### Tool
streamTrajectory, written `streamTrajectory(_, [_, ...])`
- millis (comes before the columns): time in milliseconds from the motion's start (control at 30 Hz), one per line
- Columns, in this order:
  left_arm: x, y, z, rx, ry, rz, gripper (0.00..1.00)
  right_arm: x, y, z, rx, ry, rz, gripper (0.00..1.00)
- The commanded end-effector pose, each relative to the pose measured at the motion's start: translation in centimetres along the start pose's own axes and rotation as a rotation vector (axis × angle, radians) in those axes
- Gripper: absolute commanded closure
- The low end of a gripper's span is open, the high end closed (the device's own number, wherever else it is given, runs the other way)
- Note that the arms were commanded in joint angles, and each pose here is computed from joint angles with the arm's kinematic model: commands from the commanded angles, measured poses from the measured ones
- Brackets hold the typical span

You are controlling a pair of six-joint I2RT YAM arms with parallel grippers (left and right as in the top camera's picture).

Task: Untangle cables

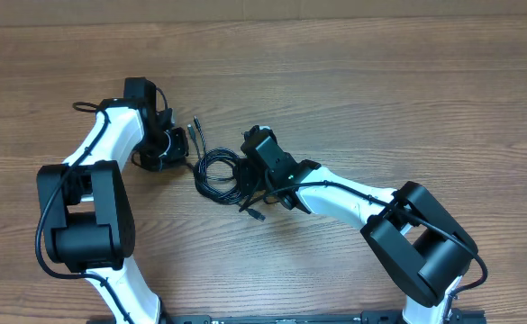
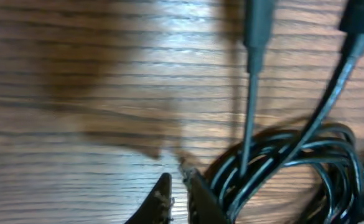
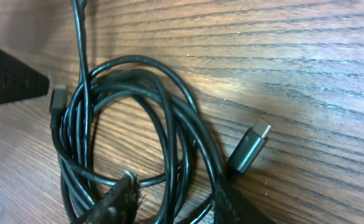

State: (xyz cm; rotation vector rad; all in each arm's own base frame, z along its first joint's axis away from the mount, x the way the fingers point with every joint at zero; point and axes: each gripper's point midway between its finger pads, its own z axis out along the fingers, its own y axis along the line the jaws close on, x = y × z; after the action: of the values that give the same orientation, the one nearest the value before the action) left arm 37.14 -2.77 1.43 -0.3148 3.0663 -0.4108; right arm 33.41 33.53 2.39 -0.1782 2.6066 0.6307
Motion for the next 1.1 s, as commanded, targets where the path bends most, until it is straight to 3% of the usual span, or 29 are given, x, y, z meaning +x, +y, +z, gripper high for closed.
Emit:
streamTrajectory(0, [-0.3, -1.1, 0.0, 0.047, -0.001, 0.034, 0.8, -0.2, -0.6, 0.2, 0.026, -0.013, -0.001, 0.58])
streamTrajectory(267, [-0.3, -1.1, 0.0, 0.046, -0.002, 0.034, 0.75, -0.3, -1.0, 0.1, 0.045, -0.025, -0.002, 0.52])
streamTrajectory(533, [-0.3, -1.0, 0.0, 0.043, -0.003, 0.033, 0.78, -0.5, -1.5, 0.1, 0.076, -0.038, -0.002, 0.52])
streamTrajectory(667, [-0.3, -1.3, 0.0, 0.055, 0.0, 0.034, 0.96, -0.5, -1.5, 0.1, 0.076, -0.038, -0.002, 0.52])
streamTrajectory(900, [0.4, -4.4, -2.8, 0.215, -0.019, 0.18, 0.96, -2.2, 0.2, -1.7, 0.001, -0.062, 0.006, 0.51])
streamTrajectory(1067, [0.8, -5.1, -4.5, 0.225, -0.041, 0.217, 0.89, -3.1, 1.0, -3.0, -0.046, -0.077, 0.012, 0.51])
